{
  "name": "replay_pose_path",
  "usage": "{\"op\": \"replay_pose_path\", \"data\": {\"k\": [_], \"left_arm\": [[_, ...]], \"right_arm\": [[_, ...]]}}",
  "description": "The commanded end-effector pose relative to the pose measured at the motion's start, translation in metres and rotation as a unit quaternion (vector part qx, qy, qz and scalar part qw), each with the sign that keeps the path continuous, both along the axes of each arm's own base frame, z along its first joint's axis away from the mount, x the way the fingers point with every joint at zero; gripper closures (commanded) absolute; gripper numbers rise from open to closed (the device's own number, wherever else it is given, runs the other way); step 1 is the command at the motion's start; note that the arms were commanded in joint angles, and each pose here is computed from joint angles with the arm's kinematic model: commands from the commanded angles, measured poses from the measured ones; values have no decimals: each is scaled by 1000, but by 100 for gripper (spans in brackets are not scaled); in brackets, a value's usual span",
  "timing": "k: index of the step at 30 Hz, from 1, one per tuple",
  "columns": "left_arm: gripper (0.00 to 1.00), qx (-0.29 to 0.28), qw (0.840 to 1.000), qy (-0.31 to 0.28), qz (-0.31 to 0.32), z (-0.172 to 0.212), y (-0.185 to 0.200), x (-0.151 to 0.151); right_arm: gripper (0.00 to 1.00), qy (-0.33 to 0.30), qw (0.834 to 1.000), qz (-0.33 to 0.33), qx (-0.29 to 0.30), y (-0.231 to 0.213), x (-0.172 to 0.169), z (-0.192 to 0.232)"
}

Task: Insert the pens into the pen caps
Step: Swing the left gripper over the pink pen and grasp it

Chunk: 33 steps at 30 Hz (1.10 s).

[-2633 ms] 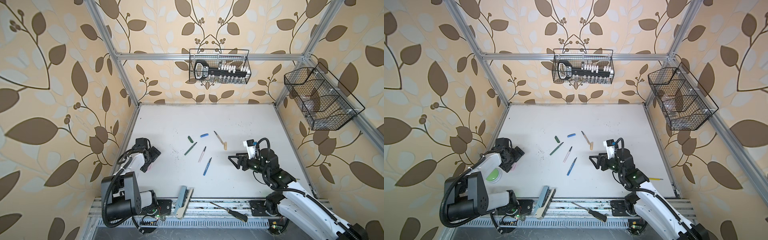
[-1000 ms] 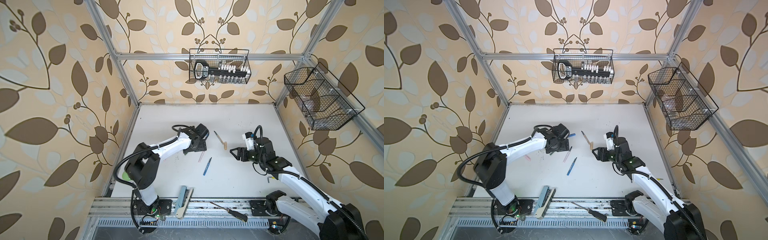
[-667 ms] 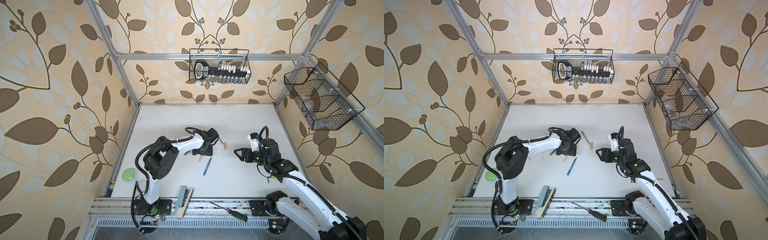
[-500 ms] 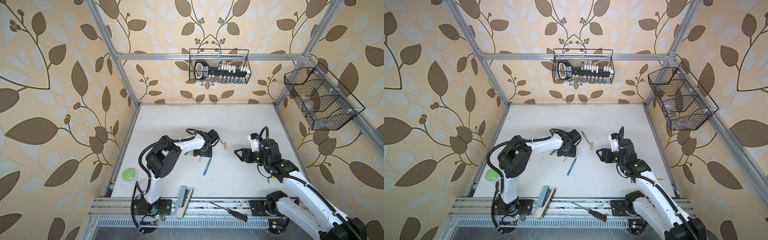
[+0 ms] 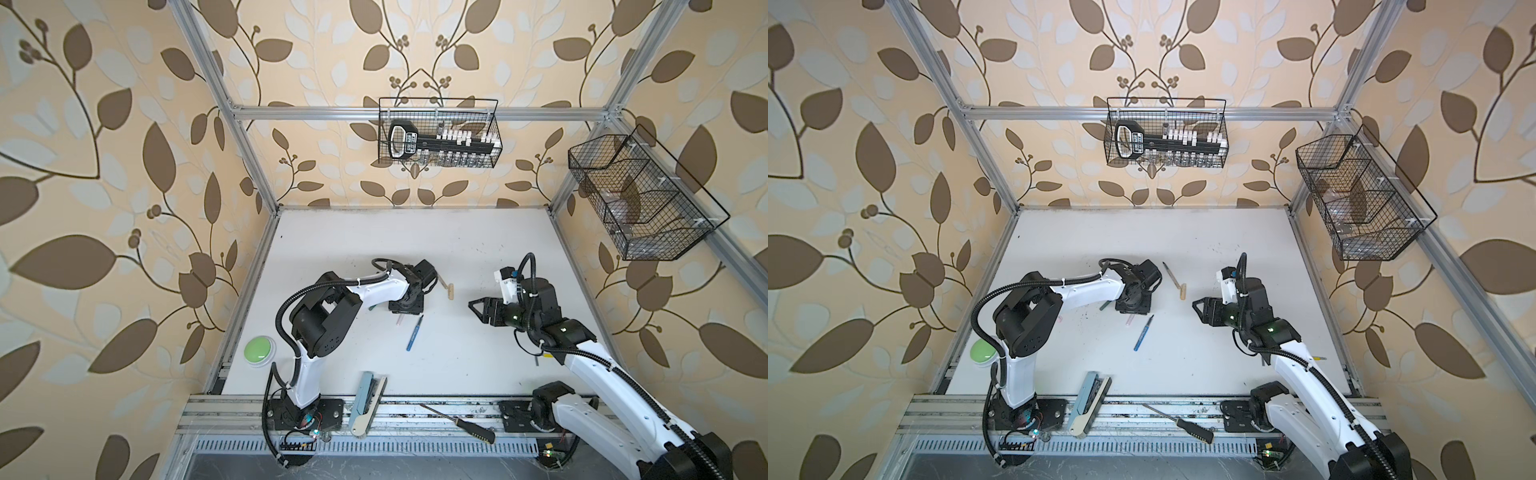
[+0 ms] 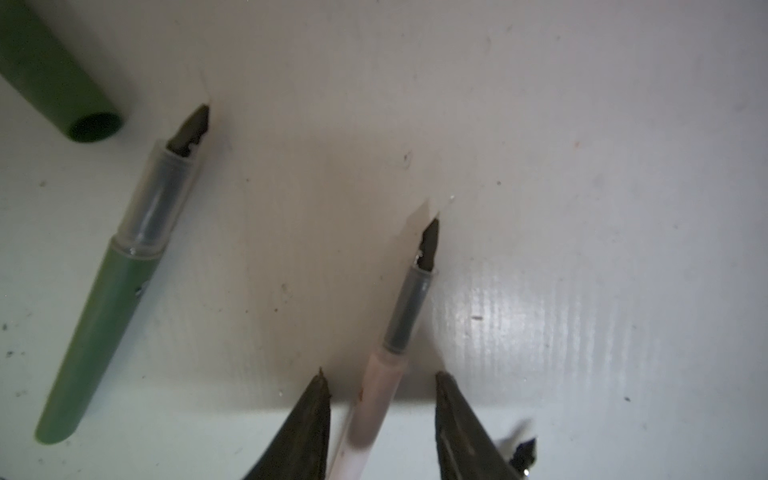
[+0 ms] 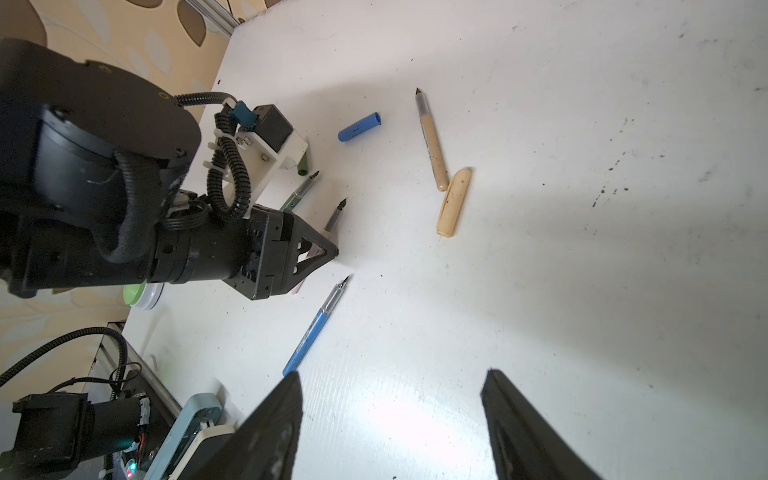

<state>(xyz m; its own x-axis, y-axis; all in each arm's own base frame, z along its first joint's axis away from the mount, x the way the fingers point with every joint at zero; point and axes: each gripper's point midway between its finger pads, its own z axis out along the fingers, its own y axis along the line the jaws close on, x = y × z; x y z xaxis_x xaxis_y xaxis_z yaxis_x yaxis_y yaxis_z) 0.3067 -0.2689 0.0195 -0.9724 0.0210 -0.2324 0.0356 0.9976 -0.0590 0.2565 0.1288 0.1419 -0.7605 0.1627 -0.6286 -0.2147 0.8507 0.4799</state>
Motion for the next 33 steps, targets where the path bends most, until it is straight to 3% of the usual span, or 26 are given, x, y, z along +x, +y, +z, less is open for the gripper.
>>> {"op": "replay_pose_path", "data": {"k": [1, 7, 11, 17, 27, 33], "left_arm": [[58, 25, 1000, 16, 4, -11, 13, -15], [46, -12, 1000, -8, 10, -7, 5, 2], [45, -8, 1000, -10, -8, -7, -7, 17], [64, 24, 1000, 16, -13, -15, 1, 12], [61, 42, 999, 35, 1, -12, 39, -28], [72, 43, 998, 40, -2, -19, 43, -37]], "right_arm": [[31, 8, 1000, 0, 1, 0, -1, -4], [32, 13, 1000, 10, -1, 10, 2, -5], [32, 14, 1000, 8, -3, 11, 1, -6], [32, 17, 1000, 6, -9, 9, -2, -8], [31, 16, 1000, 16, -4, 21, 1, -8], [32, 18, 999, 25, -10, 31, 2, -9]]}}
